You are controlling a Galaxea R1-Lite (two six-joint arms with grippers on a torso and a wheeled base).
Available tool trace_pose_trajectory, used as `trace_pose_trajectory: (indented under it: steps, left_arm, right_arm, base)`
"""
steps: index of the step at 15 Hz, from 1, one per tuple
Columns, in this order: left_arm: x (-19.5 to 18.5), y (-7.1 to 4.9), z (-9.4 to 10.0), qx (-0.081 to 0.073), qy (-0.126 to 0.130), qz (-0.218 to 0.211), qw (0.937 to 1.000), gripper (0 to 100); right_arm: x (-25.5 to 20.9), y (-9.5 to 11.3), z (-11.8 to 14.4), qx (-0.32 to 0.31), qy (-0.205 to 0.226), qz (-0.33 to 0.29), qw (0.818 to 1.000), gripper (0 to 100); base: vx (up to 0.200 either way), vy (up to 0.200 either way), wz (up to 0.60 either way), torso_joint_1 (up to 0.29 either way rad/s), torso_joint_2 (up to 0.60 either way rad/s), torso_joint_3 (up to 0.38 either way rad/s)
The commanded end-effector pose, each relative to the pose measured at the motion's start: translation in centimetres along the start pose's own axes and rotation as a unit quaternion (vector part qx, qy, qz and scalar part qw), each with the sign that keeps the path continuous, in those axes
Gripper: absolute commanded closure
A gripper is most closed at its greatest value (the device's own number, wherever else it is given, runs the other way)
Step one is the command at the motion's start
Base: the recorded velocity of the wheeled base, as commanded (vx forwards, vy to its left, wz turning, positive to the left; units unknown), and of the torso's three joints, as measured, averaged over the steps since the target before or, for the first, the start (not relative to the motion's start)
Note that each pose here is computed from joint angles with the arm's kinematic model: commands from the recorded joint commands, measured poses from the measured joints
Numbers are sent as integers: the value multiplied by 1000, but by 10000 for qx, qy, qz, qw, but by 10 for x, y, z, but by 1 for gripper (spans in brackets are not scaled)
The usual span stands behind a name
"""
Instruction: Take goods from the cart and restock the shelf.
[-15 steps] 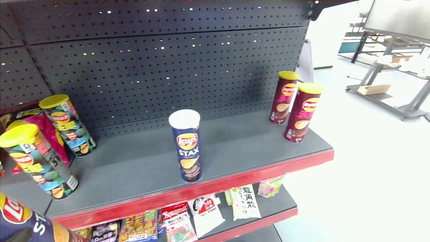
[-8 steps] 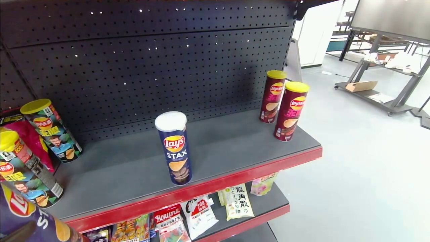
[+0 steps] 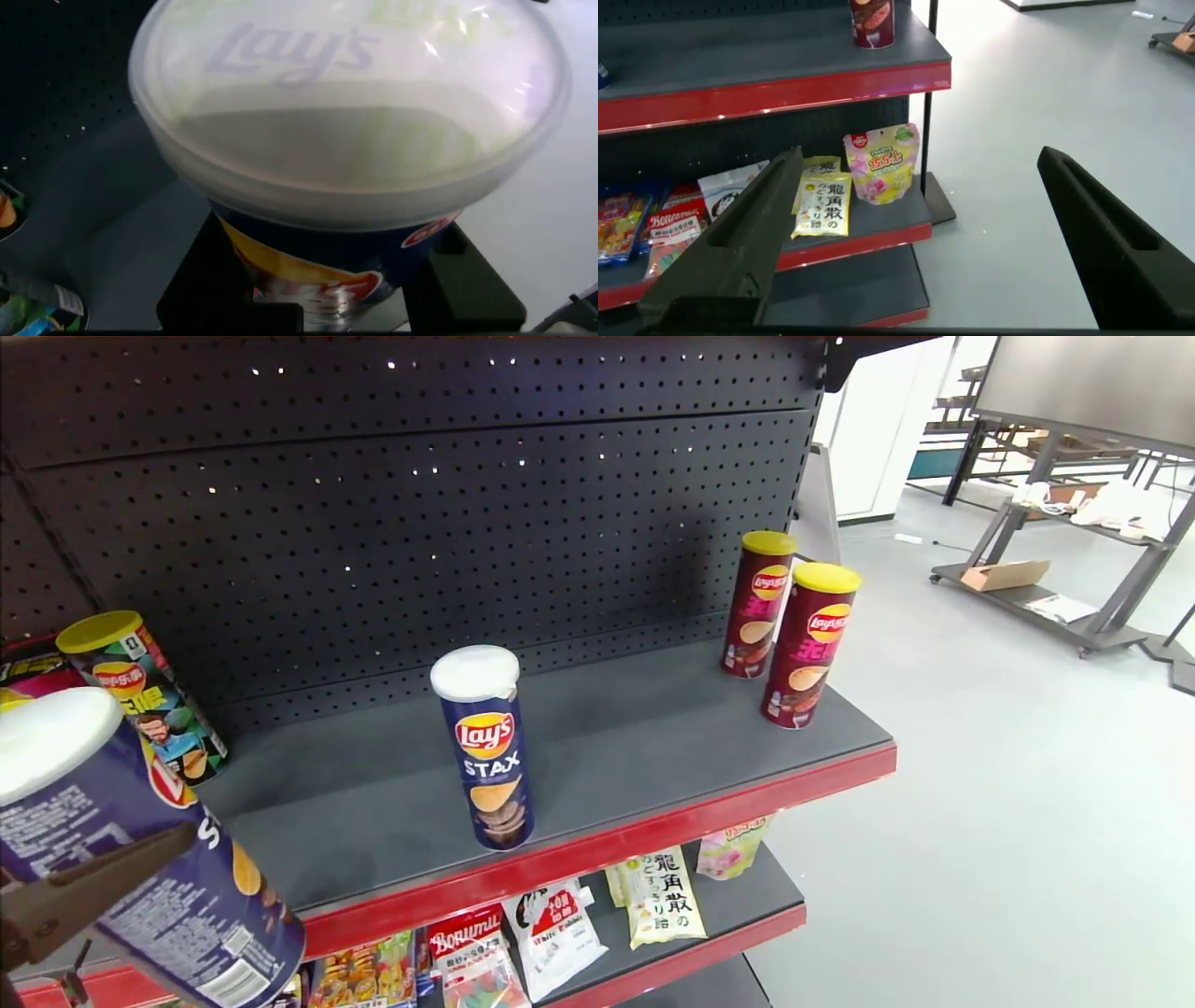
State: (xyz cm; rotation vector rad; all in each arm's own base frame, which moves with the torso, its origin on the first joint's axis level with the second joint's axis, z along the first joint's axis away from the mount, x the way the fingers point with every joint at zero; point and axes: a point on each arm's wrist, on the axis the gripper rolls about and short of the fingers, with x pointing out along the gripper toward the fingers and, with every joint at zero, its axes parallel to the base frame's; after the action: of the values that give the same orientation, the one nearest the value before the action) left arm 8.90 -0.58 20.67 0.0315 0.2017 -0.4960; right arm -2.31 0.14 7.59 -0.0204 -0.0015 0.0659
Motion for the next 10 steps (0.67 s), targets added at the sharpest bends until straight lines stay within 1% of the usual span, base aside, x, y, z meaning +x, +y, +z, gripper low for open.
trace_pose_trajectory:
  steps: [1,2,4,5,6,7,8,10]
  left_arm:
    - [22,13,0,-199,307,-77,9993,100]
    - [30,19,4,-246,384,-100,9989,100]
    - [42,24,8,-273,491,-201,9982,100]
    - [48,23,10,-251,530,-338,9977,100]
    - [53,23,15,-205,503,-439,9976,100]
    - [60,24,16,-207,538,-516,9970,100]
    - [68,25,16,-176,529,-604,9966,100]
    - [82,30,16,-106,424,-646,9970,100]
  right_arm:
    - [0,0,0,-13,5,-23,10000,0]
    - [0,0,0,-43,5,-31,10000,0]
    - [0,0,0,27,21,-99,9999,0]
    - [0,0,0,18,6,-84,10000,0]
    - [0,0,0,33,6,-92,10000,0]
    - [0,0,0,56,6,-107,9999,0]
    - [0,0,0,64,6,-107,9999,0]
    - [0,0,0,72,6,-107,9999,0]
  base:
    - [0,0,0,0,0,0]
    - [0,0,0,0,0,0]
    - [0,0,0,0,0,0]
    - [0,0,0,0,0,0]
    - [0,0,0,0,0,0]
    - [0,0,0,0,0,0]
    - [0,0,0,0,0,0]
    - [0,0,0,0,0,0]
